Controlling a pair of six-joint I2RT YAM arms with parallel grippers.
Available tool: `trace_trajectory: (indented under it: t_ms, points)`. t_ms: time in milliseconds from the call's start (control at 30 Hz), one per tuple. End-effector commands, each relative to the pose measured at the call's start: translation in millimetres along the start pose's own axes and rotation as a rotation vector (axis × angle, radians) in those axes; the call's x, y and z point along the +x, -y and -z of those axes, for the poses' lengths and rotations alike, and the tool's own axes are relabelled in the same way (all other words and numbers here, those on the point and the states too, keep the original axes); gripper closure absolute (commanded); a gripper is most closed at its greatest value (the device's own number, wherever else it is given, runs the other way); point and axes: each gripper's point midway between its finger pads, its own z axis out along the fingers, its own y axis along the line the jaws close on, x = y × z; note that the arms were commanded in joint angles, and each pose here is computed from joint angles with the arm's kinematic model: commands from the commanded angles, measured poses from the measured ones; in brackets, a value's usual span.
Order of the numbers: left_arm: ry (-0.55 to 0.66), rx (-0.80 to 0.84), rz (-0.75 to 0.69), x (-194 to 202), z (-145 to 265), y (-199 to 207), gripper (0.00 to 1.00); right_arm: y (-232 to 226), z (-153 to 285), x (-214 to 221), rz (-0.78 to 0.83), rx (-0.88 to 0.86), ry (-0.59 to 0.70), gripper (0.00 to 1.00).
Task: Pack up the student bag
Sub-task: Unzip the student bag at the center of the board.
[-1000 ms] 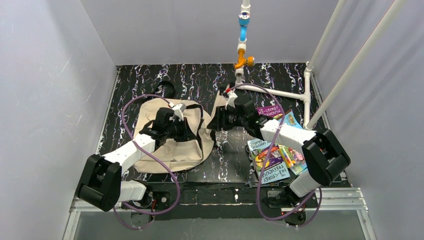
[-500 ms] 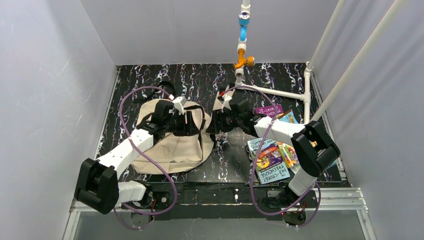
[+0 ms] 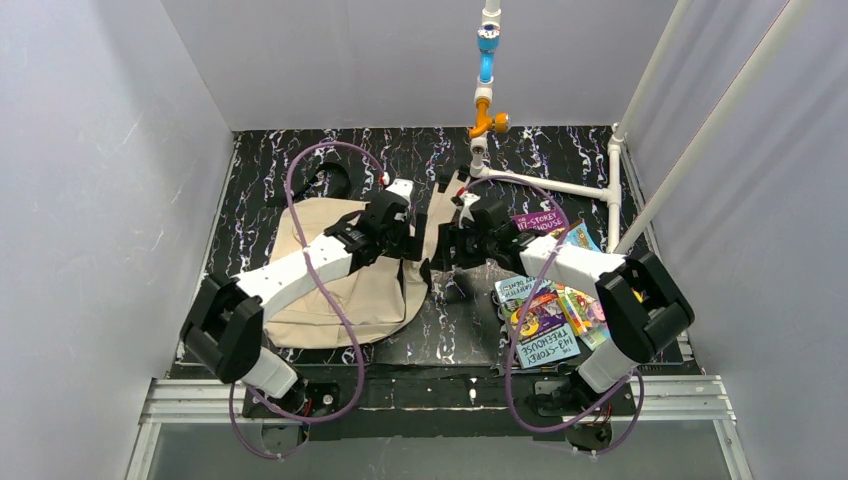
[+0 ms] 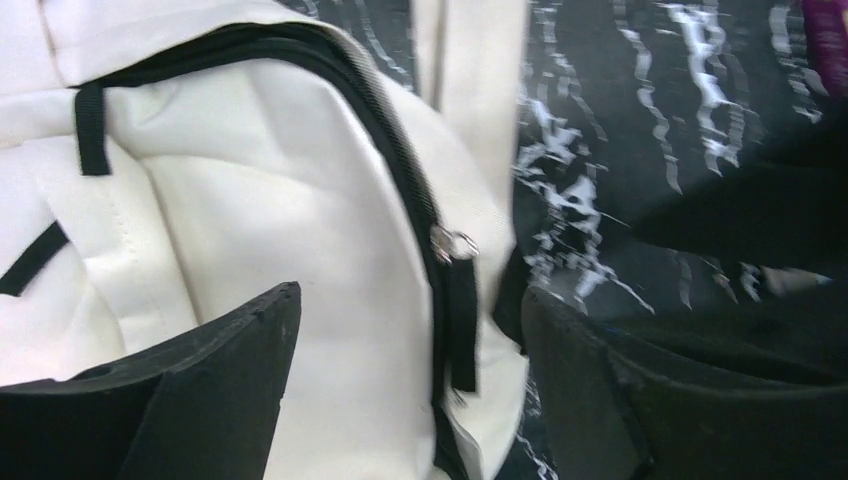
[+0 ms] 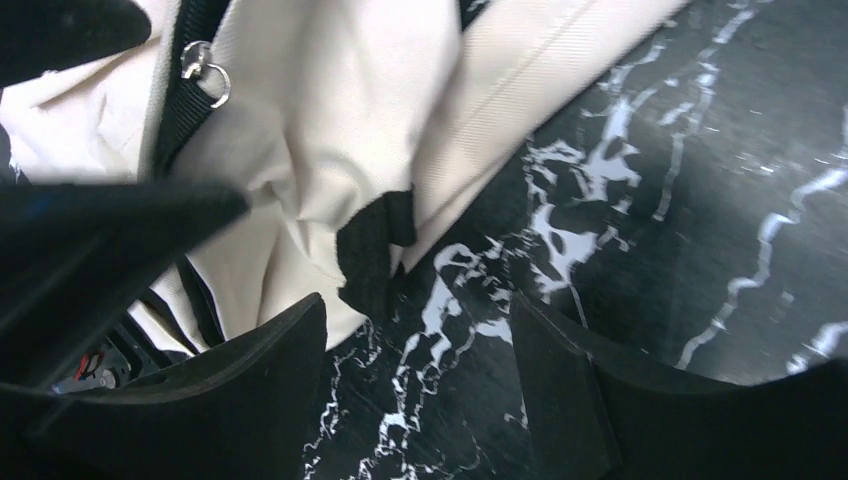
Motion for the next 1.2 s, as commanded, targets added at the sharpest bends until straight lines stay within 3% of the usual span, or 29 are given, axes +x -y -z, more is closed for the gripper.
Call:
trace_trajectory:
  t_ms: [0, 100, 200, 233, 433, 567, 900, 967, 1067, 1167]
  points:
    - [-0.054, -0.200, -0.048, 4.8, -12.4, -34.9, 0.28, 6.5, 25.4, -15.2, 0.000, 0.009, 0.069, 0.25]
    - [-0.052, -0.116, -0.051, 2.6, -13.9, -20.3, 0.55, 3.8, 35.2, -13.2, 0.009, 0.003, 0.059, 0.24]
    - [-0.024, -0.062, -0.022, -5.7, -6.5, -12.6, 0.92, -6.2, 42.5, -14.8, 0.012, -0.042, 0.074, 0.24]
    - [-0.014, -0.035, -0.001, -7.5, -4.4, -9.5, 1.00, -7.9, 42.9, -14.1, 0.012, -0.052, 0.076, 0.24]
    - [-0.001, 0.218, 0.122, -2.6, 8.6, 16.2, 1.00, -20.8, 42.5, -11.8, 0.016, -0.120, 0.048, 0.24]
    - [0.038, 0.406, 0.253, -3.6, 23.2, 33.2, 1.00, -32.8, 49.2, -26.0, 0.039, -0.163, 0.101, 0.23]
    - [0.012, 0.614, 0.194, -15.3, 45.7, 61.6, 1.00, -77.1, 54.8, -42.1, 0.108, -0.360, 0.219, 0.21]
    - [0.003, 0.631, 0.187, -11.2, 47.8, 63.2, 1.00, -68.4, 50.3, -48.1, 0.020, -0.307, 0.228, 0.21]
    - [0.005, 0.640, 0.164, -4.7, 52.8, 62.2, 1.00, -48.8, 46.3, -61.5, -0.253, -0.242, 0.195, 0.23]
    - [0.013, 0.643, 0.136, -0.9, 57.2, 59.9, 1.00, -55.0, 43.9, -70.5, -0.344, -0.272, 0.173, 0.25]
